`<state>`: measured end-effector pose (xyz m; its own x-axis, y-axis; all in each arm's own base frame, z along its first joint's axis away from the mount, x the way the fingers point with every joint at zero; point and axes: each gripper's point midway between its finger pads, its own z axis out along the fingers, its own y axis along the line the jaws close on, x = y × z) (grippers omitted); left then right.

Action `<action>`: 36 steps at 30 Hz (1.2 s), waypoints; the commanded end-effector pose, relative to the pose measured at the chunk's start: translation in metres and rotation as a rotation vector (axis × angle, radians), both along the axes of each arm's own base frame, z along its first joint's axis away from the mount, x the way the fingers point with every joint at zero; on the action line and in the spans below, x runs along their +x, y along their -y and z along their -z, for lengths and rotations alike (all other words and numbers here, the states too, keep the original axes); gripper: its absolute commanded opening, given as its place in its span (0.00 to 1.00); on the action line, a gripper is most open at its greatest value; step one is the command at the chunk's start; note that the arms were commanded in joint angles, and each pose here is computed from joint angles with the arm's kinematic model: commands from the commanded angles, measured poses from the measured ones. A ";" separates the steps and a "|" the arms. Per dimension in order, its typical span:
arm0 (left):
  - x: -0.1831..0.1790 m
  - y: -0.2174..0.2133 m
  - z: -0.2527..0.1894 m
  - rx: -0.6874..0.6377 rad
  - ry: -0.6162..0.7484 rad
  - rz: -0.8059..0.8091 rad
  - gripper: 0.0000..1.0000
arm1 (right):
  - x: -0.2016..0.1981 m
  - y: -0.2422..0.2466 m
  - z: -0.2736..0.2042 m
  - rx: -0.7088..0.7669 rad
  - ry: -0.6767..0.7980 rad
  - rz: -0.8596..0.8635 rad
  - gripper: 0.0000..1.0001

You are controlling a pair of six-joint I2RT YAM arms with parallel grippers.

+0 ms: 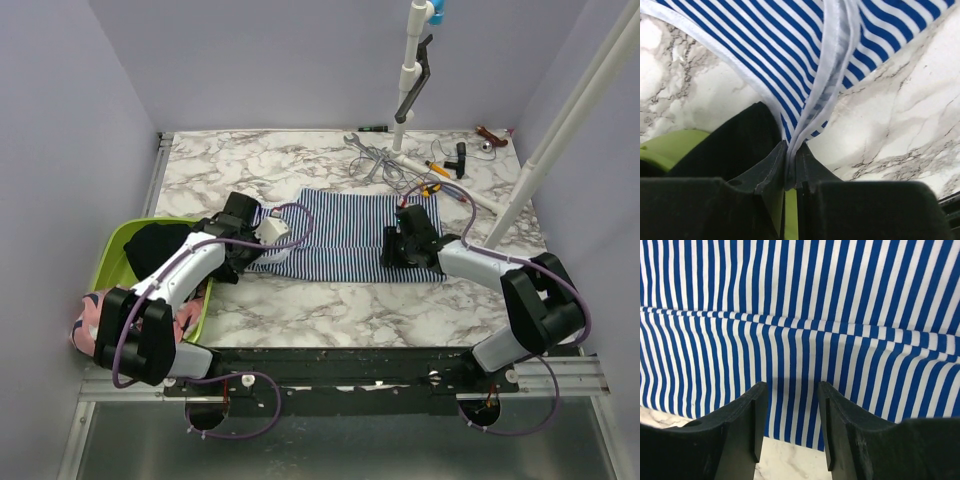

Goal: Fold and stack the mixed laundry pile
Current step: Fold the tank top at the center of the board.

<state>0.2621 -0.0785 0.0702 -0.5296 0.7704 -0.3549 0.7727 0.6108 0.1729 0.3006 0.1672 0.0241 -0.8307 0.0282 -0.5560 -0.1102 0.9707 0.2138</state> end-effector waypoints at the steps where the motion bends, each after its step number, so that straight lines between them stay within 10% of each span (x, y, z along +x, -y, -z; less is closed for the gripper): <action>1: 0.005 -0.003 0.002 -0.033 -0.080 0.003 0.16 | 0.006 0.014 0.007 -0.074 -0.016 0.086 0.51; 12: 0.038 -0.034 0.028 0.064 -0.096 -0.148 0.50 | 0.007 0.042 -0.016 -0.175 0.039 0.179 0.54; 23: 0.047 -0.055 -0.026 0.132 0.067 -0.206 0.61 | 0.016 0.071 -0.093 -0.219 0.221 0.253 0.63; 30: 0.028 -0.002 -0.074 -0.082 0.127 -0.011 0.59 | 0.023 -0.003 -0.171 -0.211 0.629 -0.588 0.68; 36: 0.002 0.044 -0.064 -0.238 0.178 0.215 0.51 | -0.025 0.018 -0.082 -0.435 0.344 -1.108 0.70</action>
<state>0.2870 -0.0905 0.1562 -0.4013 0.7321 -0.5505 0.7506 0.6073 0.2605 0.3144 0.1561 0.1670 -0.2821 -0.5569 -0.7813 -0.6594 0.7040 -0.2638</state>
